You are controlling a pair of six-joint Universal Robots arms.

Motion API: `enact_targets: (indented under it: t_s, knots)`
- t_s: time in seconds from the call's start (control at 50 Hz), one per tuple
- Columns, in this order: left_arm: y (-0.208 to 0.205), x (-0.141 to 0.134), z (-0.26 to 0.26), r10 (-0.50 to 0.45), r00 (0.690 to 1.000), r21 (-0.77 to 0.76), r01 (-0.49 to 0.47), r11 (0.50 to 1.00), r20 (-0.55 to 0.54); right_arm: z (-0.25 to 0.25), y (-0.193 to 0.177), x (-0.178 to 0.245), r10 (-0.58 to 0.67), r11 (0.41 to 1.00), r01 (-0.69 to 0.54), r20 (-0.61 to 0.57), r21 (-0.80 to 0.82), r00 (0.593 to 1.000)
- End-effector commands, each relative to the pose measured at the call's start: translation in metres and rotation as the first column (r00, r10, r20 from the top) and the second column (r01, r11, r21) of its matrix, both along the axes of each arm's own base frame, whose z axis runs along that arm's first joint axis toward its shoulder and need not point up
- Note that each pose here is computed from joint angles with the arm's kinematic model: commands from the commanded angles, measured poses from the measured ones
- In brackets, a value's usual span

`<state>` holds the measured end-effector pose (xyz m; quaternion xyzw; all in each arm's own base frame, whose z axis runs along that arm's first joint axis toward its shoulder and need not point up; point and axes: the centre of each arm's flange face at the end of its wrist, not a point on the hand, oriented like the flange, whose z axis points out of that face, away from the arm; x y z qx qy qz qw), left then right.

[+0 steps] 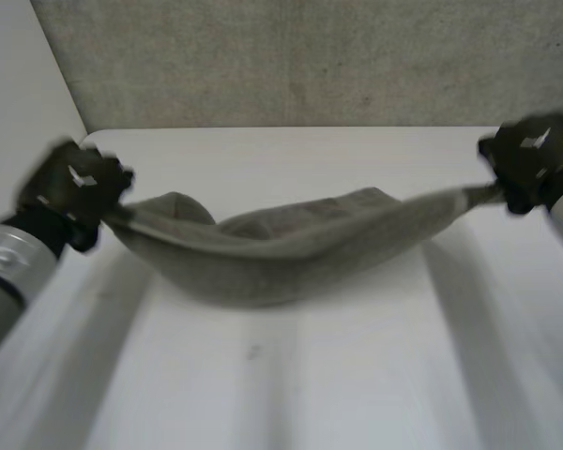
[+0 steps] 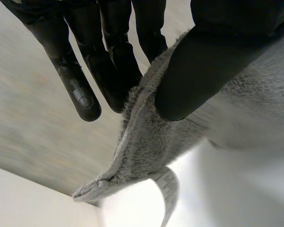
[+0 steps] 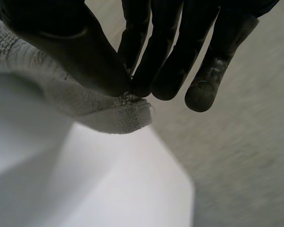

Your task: Fold the towel.

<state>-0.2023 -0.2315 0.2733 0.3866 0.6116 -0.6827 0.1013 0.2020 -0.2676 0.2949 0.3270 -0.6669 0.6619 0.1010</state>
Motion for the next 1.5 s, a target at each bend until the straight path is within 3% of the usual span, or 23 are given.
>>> enact_targets:
  t_s: [0.02, 0.14, 0.24, 0.3, 0.38, 0.48, 0.52, 0.58, 0.62, 0.64, 0.68, 0.7, 0.74, 0.8, 0.82, 0.84, 0.94, 1.18, 1.22, 1.38, 1.5]
  knots:
    - [0.031, 0.008, 0.07, 0.0, 0.999, -0.155, -0.009, 0.988, -0.054, 0.071, 0.03, -0.007, 0.001, 0.993, 0.001, 0.021, -0.116, 1.0]
    - [0.021, 0.011, 0.056, 0.026, 0.998, -0.038, -0.029, 0.999, -0.057, 0.071, 0.033, -0.006, 0.013, 0.998, -0.013, 0.001, -0.06, 1.0]
    - [-0.025, 0.012, 0.002, 0.064, 0.998, 0.201, -0.062, 0.978, -0.004, 0.031, -0.001, 0.006, 0.042, 0.994, -0.032, -0.095, 0.103, 0.995]
    - [-0.038, 0.01, -0.008, 0.066, 0.998, 0.238, -0.065, 0.969, 0.005, 0.023, -0.012, 0.009, 0.046, 0.991, -0.031, -0.117, 0.128, 0.992]
    - [-0.086, 0.001, -0.028, 0.064, 0.998, 0.29, -0.066, 0.955, 0.016, 0.01, -0.04, 0.032, 0.075, 0.989, -0.056, -0.135, 0.138, 0.988]
    - [-0.136, -0.011, -0.019, 0.054, 0.999, 0.218, -0.051, 0.975, -0.007, 0.024, -0.074, 0.064, 0.051, 0.999, -0.051, -0.116, 0.007, 0.992]
    - [-0.165, -0.024, 0.016, 0.028, 0.997, 0.068, -0.024, 0.997, -0.067, 0.062, -0.1, 0.073, -0.009, 0.981, 0.002, -0.031, -0.196, 0.999]
    - [-0.173, -0.035, 0.041, -0.003, 0.993, -0.031, 0.0, 1.0, -0.121, 0.088, -0.108, 0.076, -0.021, 0.946, 0.033, 0.043, -0.321, 0.999]
    - [-0.181, -0.042, 0.098, -0.064, 0.959, -0.229, 0.0, 0.973, -0.275, 0.142, -0.108, 0.074, 0.013, 0.843, 0.093, 0.193, -0.53, 0.981]
    - [-0.181, -0.042, 0.098, -0.065, 0.959, -0.23, 0.0, 0.973, -0.275, 0.143, -0.108, 0.074, 0.013, 0.843, 0.093, 0.193, -0.53, 0.981]
    - [-0.179, -0.042, 0.13, -0.141, 0.9, -0.303, 0.01, 0.953, -0.413, 0.168, -0.1, 0.071, 0.056, 0.791, 0.113, 0.254, -0.601, 0.966]
    - [-0.179, -0.042, 0.131, -0.141, 0.899, -0.303, 0.01, 0.953, -0.414, 0.168, -0.1, 0.071, 0.056, 0.791, 0.113, 0.254, -0.601, 0.965]
    - [-0.172, -0.041, 0.144, -0.188, 0.842, -0.302, 0.032, 0.953, -0.505, 0.162, -0.095, 0.071, 0.049, 0.826, 0.096, 0.239, -0.556, 0.97]
    - [-0.171, -0.04, 0.14, -0.182, 0.825, -0.265, 0.041, 0.963, -0.535, 0.15, -0.095, 0.072, 0.041, 0.864, 0.074, 0.215, -0.499, 0.976]
    - [-0.172, -0.039, 0.126, -0.154, 0.823, -0.207, 0.045, 0.977, -0.547, 0.133, -0.095, 0.073, 0.037, 0.904, 0.045, 0.182, -0.424, 0.983]
    - [-0.173, -0.038, 0.108, -0.119, 0.832, -0.144, 0.048, 0.988, -0.542, 0.113, -0.096, 0.074, 0.033, 0.938, 0.021, 0.15, -0.345, 0.988]
    - [-0.171, -0.026, 0.061, -0.017, 0.856, 0.006, 0.024, 1.0, -0.517, 0.055, -0.096, 0.076, 0.042, 0.989, -0.032, 0.07, -0.141, 0.997]
    - [-0.149, -0.016, -0.049, 0.067, 0.882, 0.24, 0.053, 0.969, -0.466, -0.044, -0.084, 0.074, 0.075, 0.993, -0.074, -0.007, 0.09, 0.997]
    - [-0.137, -0.015, -0.075, 0.079, 0.902, 0.288, 0.052, 0.956, -0.425, -0.063, -0.078, 0.072, 0.079, 0.989, -0.076, -0.022, 0.13, 0.997]
    - [-0.096, -0.009, -0.107, 0.067, 0.966, 0.362, 0.03, 0.932, -0.251, -0.078, -0.05, 0.061, 0.105, 0.973, -0.095, -0.036, 0.211, 0.994]
    - [-0.071, -0.003, -0.104, 0.055, 0.98, 0.362, 0.018, 0.932, -0.192, -0.066, -0.029, 0.045, 0.121, 0.969, -0.112, -0.025, 0.219, 0.992]
